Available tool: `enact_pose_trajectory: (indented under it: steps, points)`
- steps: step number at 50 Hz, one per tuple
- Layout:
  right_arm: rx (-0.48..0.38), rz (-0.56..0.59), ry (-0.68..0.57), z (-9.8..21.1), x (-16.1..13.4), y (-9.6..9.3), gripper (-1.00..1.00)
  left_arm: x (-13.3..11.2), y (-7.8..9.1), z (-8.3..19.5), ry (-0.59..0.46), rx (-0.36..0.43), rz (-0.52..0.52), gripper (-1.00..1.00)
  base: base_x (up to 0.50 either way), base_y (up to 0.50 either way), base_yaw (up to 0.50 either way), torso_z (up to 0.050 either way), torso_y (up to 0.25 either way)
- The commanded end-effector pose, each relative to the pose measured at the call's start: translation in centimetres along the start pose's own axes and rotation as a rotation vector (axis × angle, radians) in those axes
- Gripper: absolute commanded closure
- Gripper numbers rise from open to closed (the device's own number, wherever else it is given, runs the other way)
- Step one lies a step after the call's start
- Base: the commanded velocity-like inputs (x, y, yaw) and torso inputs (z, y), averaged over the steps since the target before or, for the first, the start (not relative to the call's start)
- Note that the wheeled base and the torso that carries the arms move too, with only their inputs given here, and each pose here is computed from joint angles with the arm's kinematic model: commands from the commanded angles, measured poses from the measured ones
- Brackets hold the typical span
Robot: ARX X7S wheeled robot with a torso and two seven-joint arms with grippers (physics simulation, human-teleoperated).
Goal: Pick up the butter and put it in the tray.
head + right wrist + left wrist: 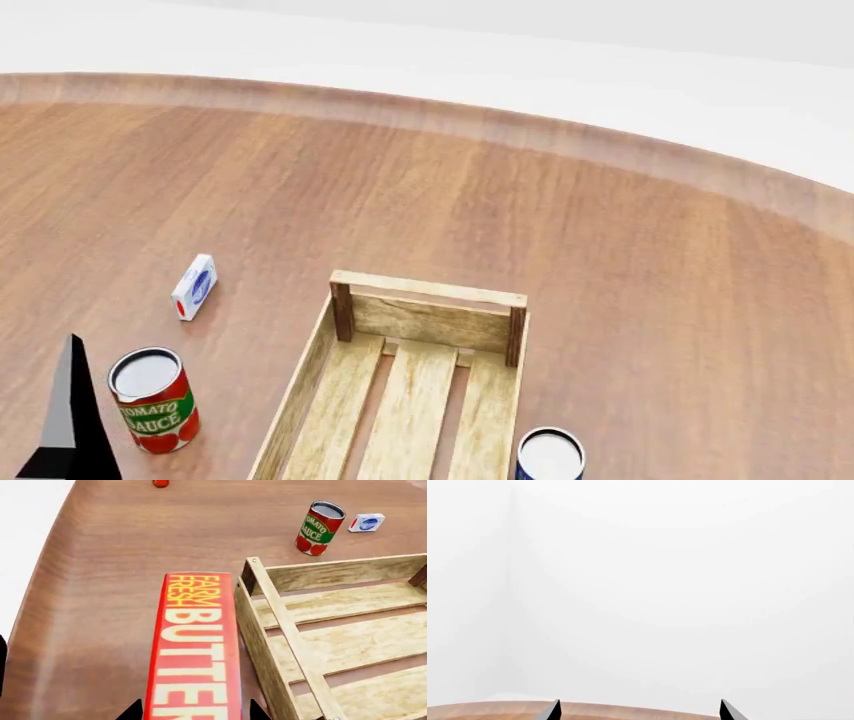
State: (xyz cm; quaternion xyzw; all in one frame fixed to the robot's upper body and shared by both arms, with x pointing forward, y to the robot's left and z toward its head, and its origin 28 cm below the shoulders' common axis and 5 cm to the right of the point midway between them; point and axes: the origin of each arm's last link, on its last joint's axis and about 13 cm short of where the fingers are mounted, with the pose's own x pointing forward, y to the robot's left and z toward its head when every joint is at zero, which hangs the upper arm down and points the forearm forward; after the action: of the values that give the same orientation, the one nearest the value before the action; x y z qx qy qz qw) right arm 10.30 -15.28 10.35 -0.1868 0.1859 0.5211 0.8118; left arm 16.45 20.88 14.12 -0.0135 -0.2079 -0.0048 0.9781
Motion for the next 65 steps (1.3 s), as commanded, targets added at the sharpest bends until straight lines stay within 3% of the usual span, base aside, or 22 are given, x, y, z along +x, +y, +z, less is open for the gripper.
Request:
enact_pose_trajectory:
  steps: [1, 10, 13, 21, 35, 49, 54, 65]
  points:
    - [-0.082, -0.016, -0.116, 3.0, -1.4, 0.5, 1.0, 0.0, 0.0, 0.0, -0.001, 0.0, 0.002, -1.0, 0.0, 0.0, 0.0, 0.0, 0.0]
    - [-0.103, -0.104, -0.202, 4.9, -2.6, 0.0, 1.0, -0.1, -0.2, -0.2, 0.006, 0.004, -0.009, -1.0, 0.0, 0.0, 0.0, 0.0, 0.0]
    - [-0.127, -0.139, -0.177, 4.8, -2.7, -0.3, 1.0, -0.1, -0.1, -0.1, 0.005, 0.003, -0.006, -1.0, 0.0, 0.0, 0.0, 0.0, 0.0]
    - [-0.066, -0.361, -0.231, 5.7, -2.9, -2.6, 1.0, -0.1, -0.1, 0.0, 0.004, -0.001, -0.008, -1.0, 0.0, 0.0, 0.0, 0.0, 0.001]
    - [0.001, -0.514, -0.298, 6.8, -3.0, -4.7, 1.0, -0.1, -0.1, 0.1, 0.005, -0.003, -0.006, -1.0, 0.0, 0.0, 0.0, 0.0, 0.001]
    - [0.167, -0.757, -0.366, 8.0, -2.0, -8.3, 1.0, -0.1, -0.1, -0.1, 0.006, -0.004, -0.008, -1.0, 0.0, 0.0, 0.0, 0.0, 0.001]
    - [0.163, -0.769, -0.341, 8.0, -0.9, -9.6, 1.0, 0.0, 0.0, -0.2, 0.007, -0.004, -0.004, -1.0, 0.0, 0.0, 0.0, 0.0, 0.0]
    - [0.242, -0.804, -0.369, 8.5, 1.4, -12.1, 1.0, 0.0, 0.0, -0.1, 0.007, -0.004, -0.001, -1.0, 0.0, 0.0, 0.0, 0.0, 0.002]
